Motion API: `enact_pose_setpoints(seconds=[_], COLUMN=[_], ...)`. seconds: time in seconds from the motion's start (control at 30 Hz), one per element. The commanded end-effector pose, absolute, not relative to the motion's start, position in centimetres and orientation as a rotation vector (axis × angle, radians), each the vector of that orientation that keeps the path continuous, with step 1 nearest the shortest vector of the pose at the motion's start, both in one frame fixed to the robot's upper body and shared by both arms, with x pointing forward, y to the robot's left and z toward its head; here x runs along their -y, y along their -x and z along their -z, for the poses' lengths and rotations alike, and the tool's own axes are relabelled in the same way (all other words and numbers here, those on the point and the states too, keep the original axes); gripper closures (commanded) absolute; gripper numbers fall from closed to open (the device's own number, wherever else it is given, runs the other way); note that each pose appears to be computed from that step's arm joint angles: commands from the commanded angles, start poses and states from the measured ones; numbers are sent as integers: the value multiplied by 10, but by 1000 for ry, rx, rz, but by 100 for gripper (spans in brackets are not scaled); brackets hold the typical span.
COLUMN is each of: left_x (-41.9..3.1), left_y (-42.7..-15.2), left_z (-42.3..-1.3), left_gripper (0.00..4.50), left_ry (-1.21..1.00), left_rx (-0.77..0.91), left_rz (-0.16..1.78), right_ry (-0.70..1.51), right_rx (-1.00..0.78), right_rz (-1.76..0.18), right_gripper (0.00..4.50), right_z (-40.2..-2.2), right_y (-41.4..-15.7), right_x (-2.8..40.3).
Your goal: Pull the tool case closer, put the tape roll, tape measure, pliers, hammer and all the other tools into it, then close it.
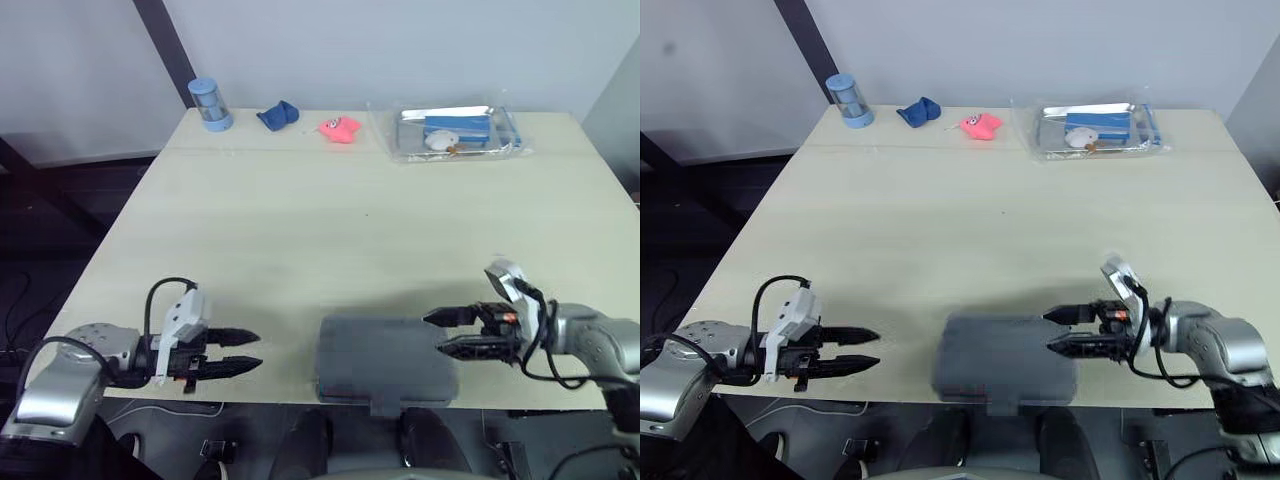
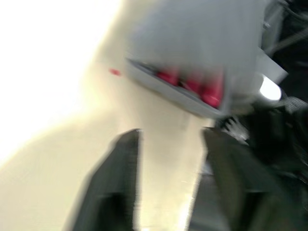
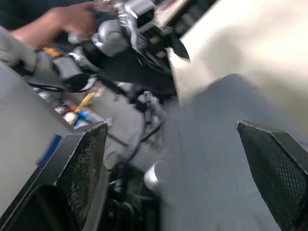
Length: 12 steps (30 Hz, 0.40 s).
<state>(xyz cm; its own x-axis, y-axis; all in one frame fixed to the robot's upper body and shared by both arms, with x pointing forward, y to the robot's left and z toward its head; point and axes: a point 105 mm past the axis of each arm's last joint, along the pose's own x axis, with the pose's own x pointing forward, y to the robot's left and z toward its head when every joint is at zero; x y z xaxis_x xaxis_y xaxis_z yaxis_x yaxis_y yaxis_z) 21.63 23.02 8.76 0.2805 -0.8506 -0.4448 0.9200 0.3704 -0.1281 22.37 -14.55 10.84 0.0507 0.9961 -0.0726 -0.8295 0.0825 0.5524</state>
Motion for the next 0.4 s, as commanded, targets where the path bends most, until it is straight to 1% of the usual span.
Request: enact_pose_setpoints(seconds=[0.03, 0.07, 0.13, 0.2, 0.27, 0.33, 0.4], left_x=[-235, -236, -238, -239, -243, -245, -246], left_y=[-227, -229, -234, -237, -241, -242, -241], left_z=[-104, -106, -108, -108, -111, -112, -112], left_gripper=[54, 4, 4, 4, 4, 4, 4], left_ry=[-180, -193, -228, -210, -185, -187, -213], left_rx=[-364, -342, -314, -318, -287, -283, -286], left_rz=[1116, 1090, 1040, 996, 961, 958, 965], right_ry=[-236, -170, -23, 88, 185, 223, 238], right_rx=[-328, -290, -215, -210, -133, -84, -89], right_rz=[-1334, -1283, -1185, -1089, -1013, -982, -974], right_gripper=[0, 0, 0, 0, 0, 0, 0], right_z=[-123, -122, -120, -114, -118, -119, -114], right_y=[-220, -219, -219, -220, -222, -221, -217], right_x=[168, 177, 194, 214, 235, 244, 254])
